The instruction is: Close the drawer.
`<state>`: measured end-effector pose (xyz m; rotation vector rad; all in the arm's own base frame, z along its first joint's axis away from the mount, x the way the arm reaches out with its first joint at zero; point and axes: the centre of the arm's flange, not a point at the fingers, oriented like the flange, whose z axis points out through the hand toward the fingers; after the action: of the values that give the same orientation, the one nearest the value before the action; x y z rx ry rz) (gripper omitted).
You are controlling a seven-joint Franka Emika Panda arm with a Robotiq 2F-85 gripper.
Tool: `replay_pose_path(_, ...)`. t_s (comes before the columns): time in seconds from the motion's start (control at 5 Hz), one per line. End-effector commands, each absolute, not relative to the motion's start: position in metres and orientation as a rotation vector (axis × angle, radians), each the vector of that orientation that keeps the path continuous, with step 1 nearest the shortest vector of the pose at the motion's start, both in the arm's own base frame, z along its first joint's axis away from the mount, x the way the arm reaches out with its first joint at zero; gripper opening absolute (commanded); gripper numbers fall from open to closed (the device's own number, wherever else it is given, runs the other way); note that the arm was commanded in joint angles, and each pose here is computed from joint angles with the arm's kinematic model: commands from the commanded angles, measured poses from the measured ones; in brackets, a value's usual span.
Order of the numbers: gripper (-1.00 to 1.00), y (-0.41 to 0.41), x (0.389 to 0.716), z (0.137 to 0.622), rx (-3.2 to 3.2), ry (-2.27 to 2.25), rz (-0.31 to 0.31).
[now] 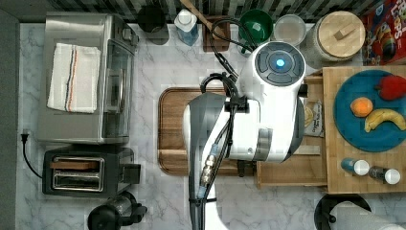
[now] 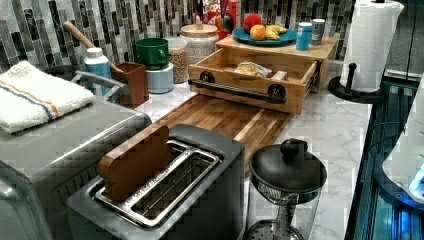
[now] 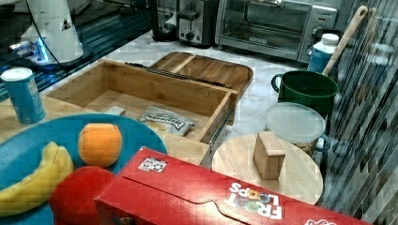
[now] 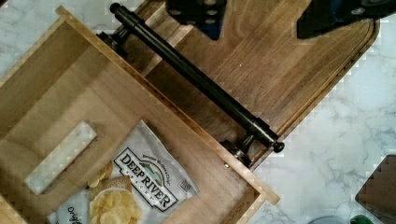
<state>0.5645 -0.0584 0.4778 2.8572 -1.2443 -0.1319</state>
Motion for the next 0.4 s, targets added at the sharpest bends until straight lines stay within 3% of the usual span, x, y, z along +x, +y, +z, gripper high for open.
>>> replay_pose_path(0.2,-1.00,-0.0592,0.5649,0.4775,2.858,-1.245,-0.130)
replay_pose_path(0.4,-1.00,-0.0592,0.5649,0.4775,2.858,-1.245,-0.130)
